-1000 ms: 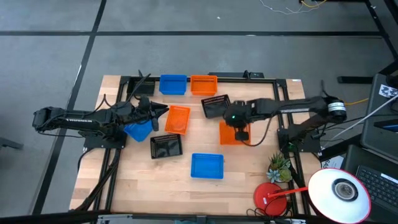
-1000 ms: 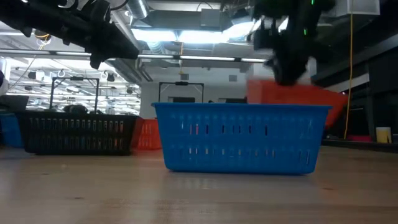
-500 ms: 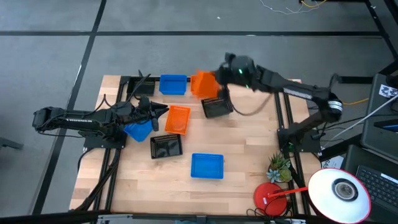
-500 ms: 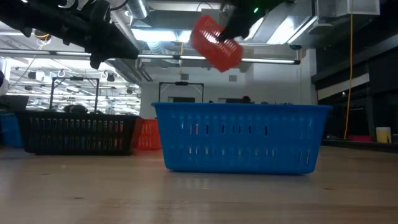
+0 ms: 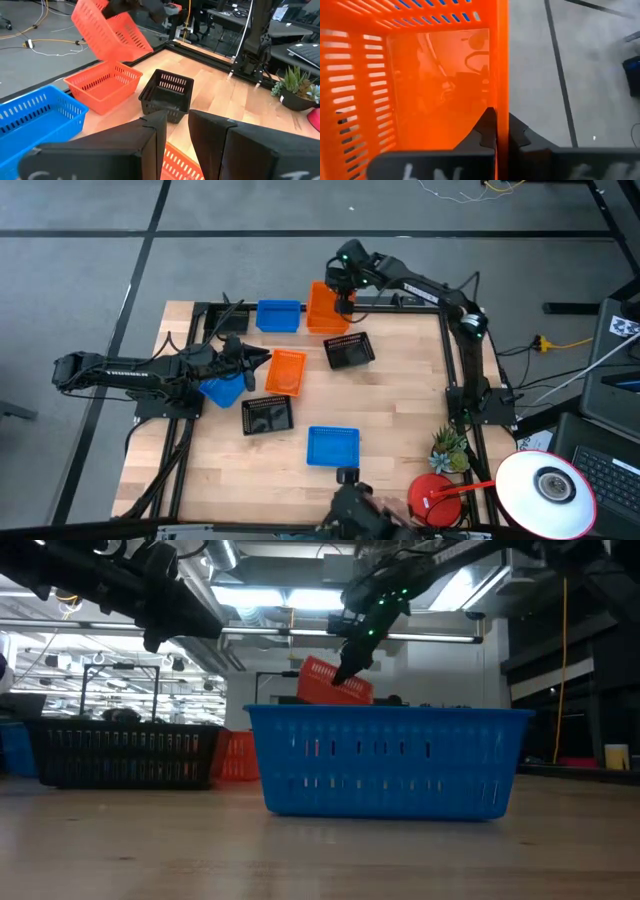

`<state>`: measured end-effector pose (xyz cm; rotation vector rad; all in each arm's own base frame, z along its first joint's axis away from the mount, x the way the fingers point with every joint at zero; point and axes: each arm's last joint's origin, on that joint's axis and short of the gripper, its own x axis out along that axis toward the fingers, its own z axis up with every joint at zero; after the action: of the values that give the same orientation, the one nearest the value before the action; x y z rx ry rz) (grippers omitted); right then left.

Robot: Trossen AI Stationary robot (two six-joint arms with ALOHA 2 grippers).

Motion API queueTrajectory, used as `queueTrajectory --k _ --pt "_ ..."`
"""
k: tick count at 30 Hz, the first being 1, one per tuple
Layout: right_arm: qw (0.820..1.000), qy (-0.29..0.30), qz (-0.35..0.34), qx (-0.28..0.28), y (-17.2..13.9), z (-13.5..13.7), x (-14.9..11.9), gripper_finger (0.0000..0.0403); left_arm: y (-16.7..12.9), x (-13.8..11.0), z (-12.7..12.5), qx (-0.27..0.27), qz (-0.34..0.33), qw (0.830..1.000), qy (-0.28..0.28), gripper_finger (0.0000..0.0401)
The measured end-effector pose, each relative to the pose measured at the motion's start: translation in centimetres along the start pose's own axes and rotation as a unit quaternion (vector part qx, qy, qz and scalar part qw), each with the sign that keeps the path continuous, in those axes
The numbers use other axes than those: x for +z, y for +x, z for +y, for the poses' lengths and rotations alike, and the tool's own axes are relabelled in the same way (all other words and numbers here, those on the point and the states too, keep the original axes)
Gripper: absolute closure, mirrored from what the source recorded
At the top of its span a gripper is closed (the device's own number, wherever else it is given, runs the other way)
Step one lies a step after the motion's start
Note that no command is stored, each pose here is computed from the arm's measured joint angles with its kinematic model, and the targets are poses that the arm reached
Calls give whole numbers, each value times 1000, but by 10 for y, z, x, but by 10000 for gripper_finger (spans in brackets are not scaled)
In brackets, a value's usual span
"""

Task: Stack baskets by color
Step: Stack the bottom orange bin on the top orange bin

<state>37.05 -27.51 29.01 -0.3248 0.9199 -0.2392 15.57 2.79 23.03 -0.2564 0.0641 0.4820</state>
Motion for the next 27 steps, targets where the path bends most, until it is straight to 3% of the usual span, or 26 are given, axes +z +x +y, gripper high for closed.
queueTrajectory --k 11,17,27 --pt "998 -16 45 33 43 4 -12 403 0 -2 1 3 9 1000 3 328" --pt "998 -15 51 32 49 5 -15 399 0 -2 1 3 9 1000 3 328" --pt "996 -28 80 11 49 4 -17 314 0 -4 1 6 22 1000 8 328"
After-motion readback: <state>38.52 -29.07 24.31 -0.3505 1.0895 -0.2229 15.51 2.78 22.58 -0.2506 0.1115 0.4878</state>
